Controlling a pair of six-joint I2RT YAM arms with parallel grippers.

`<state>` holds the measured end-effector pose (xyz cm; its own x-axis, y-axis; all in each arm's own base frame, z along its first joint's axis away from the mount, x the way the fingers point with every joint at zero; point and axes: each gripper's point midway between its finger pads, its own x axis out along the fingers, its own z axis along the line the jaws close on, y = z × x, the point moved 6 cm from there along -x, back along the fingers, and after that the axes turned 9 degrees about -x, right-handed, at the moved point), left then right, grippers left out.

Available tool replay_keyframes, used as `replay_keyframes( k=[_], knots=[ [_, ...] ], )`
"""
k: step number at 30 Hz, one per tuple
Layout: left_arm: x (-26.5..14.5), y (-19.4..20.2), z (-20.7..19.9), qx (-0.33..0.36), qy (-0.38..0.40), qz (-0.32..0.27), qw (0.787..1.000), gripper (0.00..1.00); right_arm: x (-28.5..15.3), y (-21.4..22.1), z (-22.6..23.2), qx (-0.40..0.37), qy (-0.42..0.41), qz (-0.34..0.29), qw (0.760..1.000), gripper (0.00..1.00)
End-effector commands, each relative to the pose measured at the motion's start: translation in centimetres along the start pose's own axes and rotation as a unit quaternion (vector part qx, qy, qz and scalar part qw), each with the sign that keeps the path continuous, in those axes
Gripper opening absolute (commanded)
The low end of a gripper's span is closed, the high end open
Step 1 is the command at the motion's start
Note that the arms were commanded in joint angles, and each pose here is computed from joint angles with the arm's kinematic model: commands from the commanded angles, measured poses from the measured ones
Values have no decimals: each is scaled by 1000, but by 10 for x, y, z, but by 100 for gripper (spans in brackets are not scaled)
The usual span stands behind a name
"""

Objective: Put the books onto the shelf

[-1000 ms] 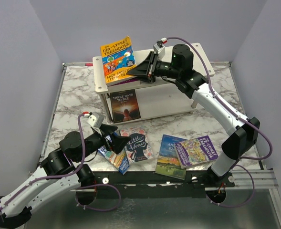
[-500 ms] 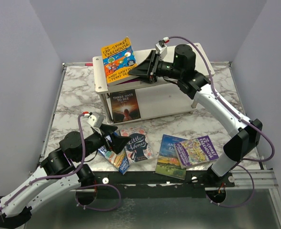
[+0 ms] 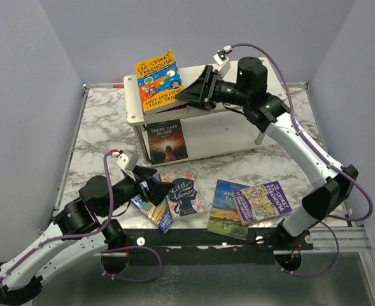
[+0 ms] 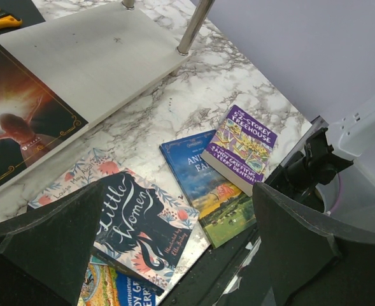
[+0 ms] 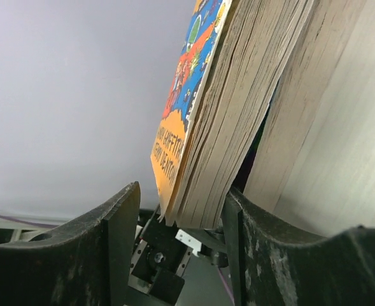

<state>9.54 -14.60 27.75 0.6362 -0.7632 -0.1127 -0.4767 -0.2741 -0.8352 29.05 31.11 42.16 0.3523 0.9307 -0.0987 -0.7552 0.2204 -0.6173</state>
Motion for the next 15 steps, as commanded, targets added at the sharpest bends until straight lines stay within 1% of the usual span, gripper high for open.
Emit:
replay_keyframes(
  k=[1,6,8,10,13,15],
  knots=[
    [-2,0,2,7,0,-5,1000,99,-23,-8,10,-56,46,-26,997,57],
    [-2,0,1,7,1,-5,1000,99,-37,-13,9,-96,91,-51,990,57],
    [-2,0,2,7,0,-5,1000,99,-41,-15,4,-109,123,-56,985,57],
    [-2,0,2,7,1,-4,1000,99,-45,-20,1,-126,146,-70,979,53],
    [-3,-1,1,6,2,-8,1000,99,-50,-27,0,-143,169,-91,971,40],
    [-4,-1,2,6,2,-11,1000,99,-50,-29,-2,-149,180,-98,967,28]
  ],
)
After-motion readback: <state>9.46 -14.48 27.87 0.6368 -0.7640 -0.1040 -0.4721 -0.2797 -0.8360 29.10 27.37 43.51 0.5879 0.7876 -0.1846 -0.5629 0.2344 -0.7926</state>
